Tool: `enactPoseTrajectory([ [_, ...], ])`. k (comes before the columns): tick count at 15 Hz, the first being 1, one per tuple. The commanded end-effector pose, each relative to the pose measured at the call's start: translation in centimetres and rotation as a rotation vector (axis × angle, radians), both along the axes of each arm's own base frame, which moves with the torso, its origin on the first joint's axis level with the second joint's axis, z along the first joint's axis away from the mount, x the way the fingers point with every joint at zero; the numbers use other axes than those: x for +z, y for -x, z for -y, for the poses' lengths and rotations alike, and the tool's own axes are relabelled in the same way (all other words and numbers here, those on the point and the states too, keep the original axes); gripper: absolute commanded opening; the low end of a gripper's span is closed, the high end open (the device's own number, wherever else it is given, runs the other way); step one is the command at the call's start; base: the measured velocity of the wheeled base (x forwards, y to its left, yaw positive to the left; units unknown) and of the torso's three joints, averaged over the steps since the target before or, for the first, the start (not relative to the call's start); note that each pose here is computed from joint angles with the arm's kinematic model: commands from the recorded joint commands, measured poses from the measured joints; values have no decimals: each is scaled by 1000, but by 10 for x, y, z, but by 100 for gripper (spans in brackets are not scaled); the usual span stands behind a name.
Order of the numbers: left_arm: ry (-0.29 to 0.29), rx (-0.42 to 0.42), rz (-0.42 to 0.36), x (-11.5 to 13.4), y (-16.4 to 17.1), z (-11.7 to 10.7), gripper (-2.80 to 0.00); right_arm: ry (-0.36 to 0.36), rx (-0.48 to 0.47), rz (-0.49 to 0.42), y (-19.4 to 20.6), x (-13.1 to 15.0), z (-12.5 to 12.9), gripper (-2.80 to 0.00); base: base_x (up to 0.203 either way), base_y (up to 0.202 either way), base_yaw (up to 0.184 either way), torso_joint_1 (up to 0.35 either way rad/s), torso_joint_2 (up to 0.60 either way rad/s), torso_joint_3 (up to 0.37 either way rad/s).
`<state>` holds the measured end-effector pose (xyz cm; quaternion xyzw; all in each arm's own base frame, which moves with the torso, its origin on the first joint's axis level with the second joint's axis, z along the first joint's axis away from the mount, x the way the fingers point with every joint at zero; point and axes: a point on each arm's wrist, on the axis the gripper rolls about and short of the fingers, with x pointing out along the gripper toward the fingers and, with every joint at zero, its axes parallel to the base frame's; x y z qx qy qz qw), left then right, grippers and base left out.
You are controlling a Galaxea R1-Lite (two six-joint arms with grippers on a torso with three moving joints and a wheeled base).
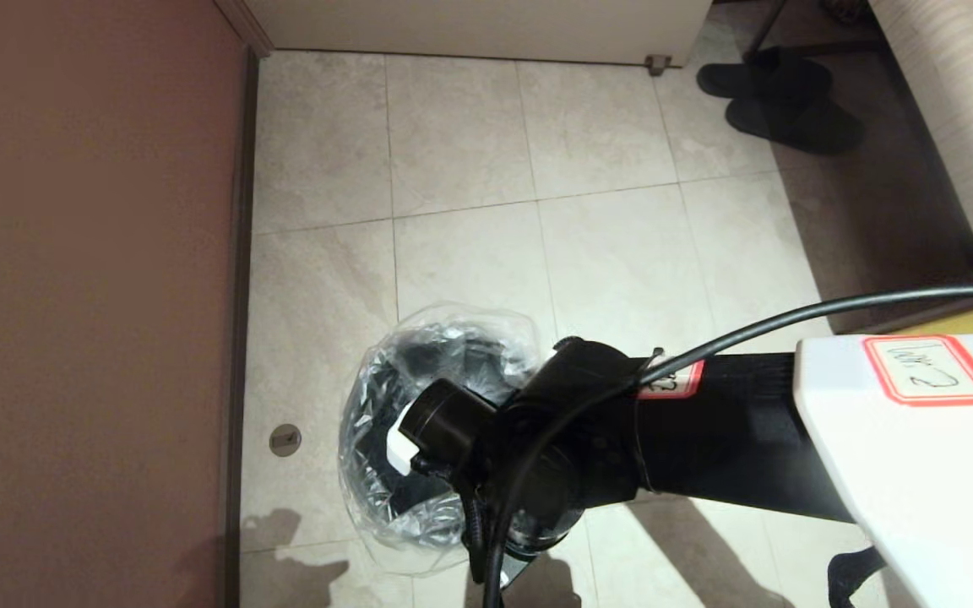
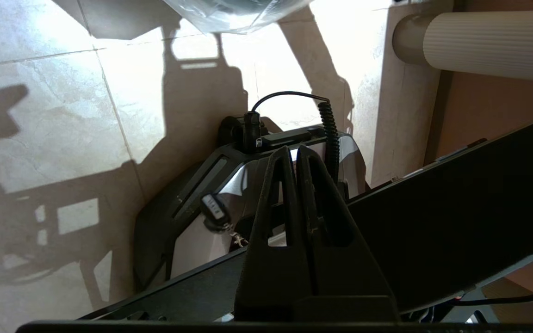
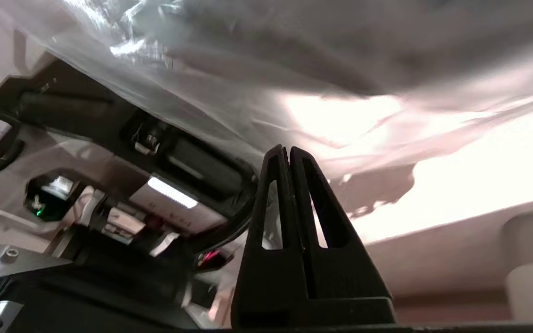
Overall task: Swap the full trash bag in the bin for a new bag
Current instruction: Put the new garbage bag on the trash can
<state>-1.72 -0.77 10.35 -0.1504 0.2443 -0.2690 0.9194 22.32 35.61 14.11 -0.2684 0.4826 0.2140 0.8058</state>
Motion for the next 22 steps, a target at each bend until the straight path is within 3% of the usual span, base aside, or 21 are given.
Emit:
enactPoseTrajectory([
  [1,3,-1,-7,0,0,0,-280,27,-32,-39,-1,-20,-5,-280,0,0,0,0,0,0],
  [4,7,1,-9,0,0,0,-280,31,-59,-55,-8,-33,-6,-280,0,0,0,0,0,0],
  [7,8,0,-9,0,0,0,-280,-66,-88,-31,-22,-39,-12,-280,0,0,0,0,0,0],
  [10,8,1,-9,0,0,0,-280,-74,-99,-41,-25,-41,-12,-280,0,0,0,0,0,0],
  [13,22,6,-19,0,0,0,-280,-95,-91,-54,-12,-8,4,-280,0,0,0,0,0,0],
  [16,23,7,-20,0,0,0,-280,-5,-90,-113,12,29,39,-280,0,0,0,0,0,0],
  [19,21,9,-19,0,0,0,-280,-72,-127,-87,20,58,54,-280,0,0,0,0,0,0],
  [22,19,9,-18,0,0,0,-280,-131,-119,-52,14,57,42,-280,0,0,0,0,0,0],
])
